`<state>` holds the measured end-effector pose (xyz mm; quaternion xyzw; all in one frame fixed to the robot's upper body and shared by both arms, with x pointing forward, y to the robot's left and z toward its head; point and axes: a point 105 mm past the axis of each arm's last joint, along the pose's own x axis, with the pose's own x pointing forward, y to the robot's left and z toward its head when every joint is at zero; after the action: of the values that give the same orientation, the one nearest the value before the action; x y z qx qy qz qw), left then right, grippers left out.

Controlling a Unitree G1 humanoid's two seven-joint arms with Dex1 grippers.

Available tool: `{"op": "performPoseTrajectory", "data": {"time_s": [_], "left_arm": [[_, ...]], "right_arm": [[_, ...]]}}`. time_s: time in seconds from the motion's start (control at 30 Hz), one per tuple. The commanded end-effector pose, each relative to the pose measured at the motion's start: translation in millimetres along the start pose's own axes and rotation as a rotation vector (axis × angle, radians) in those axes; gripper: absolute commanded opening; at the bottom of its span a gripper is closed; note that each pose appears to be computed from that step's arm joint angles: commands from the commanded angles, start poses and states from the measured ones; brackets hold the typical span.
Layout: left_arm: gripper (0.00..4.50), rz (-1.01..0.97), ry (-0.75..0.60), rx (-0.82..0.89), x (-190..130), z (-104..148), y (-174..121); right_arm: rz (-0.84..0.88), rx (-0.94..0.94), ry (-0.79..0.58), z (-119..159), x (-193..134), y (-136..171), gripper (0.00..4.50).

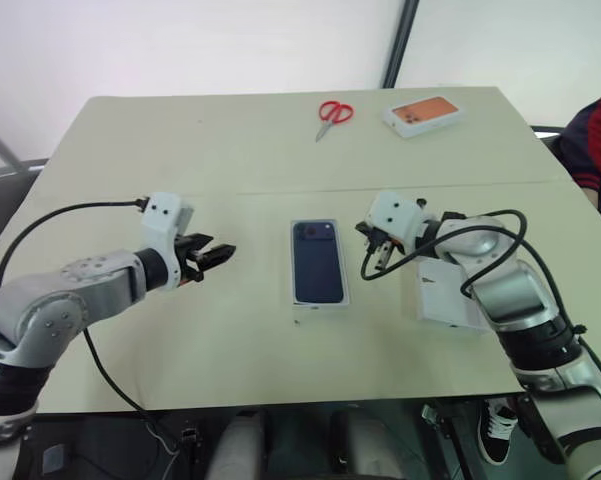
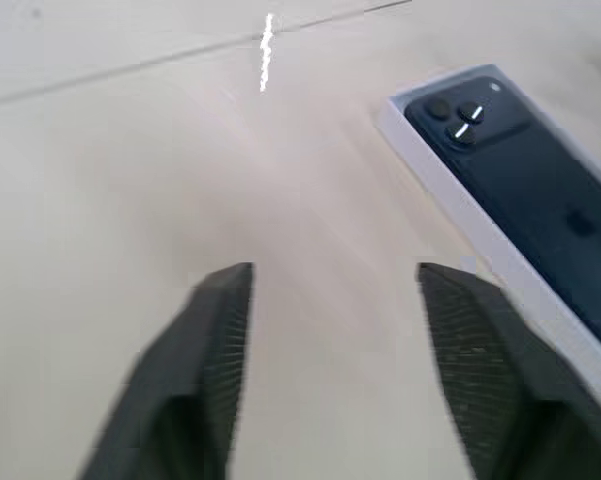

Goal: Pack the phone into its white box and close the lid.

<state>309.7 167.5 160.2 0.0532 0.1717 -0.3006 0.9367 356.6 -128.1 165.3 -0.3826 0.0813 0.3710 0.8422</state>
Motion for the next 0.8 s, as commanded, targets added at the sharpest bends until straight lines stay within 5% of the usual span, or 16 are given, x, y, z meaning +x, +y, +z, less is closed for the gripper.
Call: {"op": "performPoseTrajectory", "data": {"time_s": [0.03,0.1,0.4,0.8], "left_arm": [[0.68,-0.037,-0.008,0.110,2,0,-4],[0.08,-0.059,0.003,0.119,6,-4,-6],[0.08,-0.172,0.132,0.184,62,-24,-42],[0.08,-0.253,0.165,0.195,94,-28,-79]], "right_arm": [[-0.025,-0.007,-0.022,8,-6,-8,0.00],[-0.021,0.010,-0.005,4,-7,-7,0.00],[-0.026,-0.039,0.144,-30,6,7,0.00],[0.066,-0.020,0.092,-18,18,43,0.00]]}}
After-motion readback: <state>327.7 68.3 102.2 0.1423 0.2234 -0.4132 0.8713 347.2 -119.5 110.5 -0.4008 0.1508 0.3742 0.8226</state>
